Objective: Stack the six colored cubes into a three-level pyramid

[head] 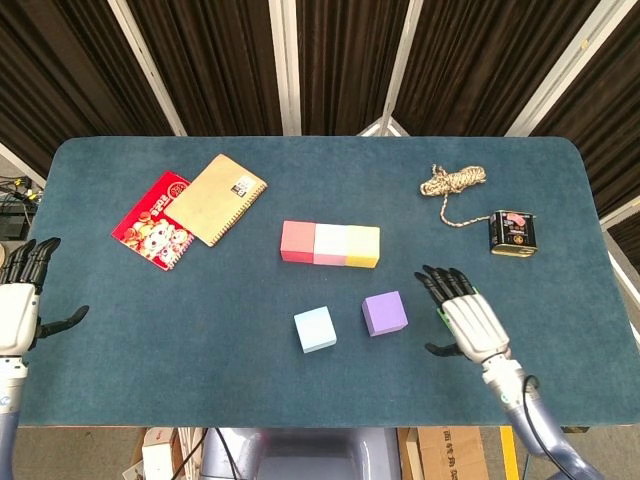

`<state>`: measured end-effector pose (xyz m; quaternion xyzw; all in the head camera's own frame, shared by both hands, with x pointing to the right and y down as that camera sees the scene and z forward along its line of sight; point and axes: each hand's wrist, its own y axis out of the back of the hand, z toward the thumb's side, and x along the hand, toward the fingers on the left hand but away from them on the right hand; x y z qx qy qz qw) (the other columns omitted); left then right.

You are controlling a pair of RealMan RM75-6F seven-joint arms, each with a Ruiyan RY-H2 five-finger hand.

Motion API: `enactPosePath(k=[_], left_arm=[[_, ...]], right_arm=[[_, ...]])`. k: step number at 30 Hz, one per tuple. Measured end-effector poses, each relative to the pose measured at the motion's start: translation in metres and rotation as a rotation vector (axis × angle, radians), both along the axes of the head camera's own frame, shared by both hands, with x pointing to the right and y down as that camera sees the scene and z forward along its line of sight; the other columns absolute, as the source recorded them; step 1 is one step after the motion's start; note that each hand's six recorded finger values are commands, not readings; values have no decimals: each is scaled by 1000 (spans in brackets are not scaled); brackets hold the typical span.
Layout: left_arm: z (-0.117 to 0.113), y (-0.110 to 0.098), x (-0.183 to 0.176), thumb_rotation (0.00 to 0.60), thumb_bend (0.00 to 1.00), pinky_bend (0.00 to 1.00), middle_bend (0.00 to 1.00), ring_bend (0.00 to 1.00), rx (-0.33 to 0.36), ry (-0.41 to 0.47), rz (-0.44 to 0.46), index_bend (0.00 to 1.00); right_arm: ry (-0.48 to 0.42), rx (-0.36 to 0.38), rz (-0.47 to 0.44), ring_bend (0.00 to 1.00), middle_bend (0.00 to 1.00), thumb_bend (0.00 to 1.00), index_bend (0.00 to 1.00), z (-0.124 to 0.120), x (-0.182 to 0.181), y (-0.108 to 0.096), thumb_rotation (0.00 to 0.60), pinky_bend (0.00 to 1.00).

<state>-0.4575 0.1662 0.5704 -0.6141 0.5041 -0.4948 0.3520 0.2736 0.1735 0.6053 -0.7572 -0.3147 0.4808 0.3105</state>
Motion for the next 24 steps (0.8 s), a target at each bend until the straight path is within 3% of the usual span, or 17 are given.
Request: enactPosePath(k=[6, 11, 24], left_arm=[[-2, 3, -1, 600, 224, 0, 88, 0, 30, -10, -25, 70], [0, 2, -3, 600, 225, 0, 88, 0, 41, -12, -41, 71], [3, -2, -8, 600, 225, 0, 88, 0, 77, -19, -66, 71]], right_arm=[[-52, -29, -22, 28, 34, 119, 50, 12, -30, 3, 600, 0], [-74, -14, -45, 27, 34, 120, 70, 16, -52, -9, 600, 0], [-64, -79, -96, 34, 70, 119, 101, 38, -89, -18, 600, 0]])
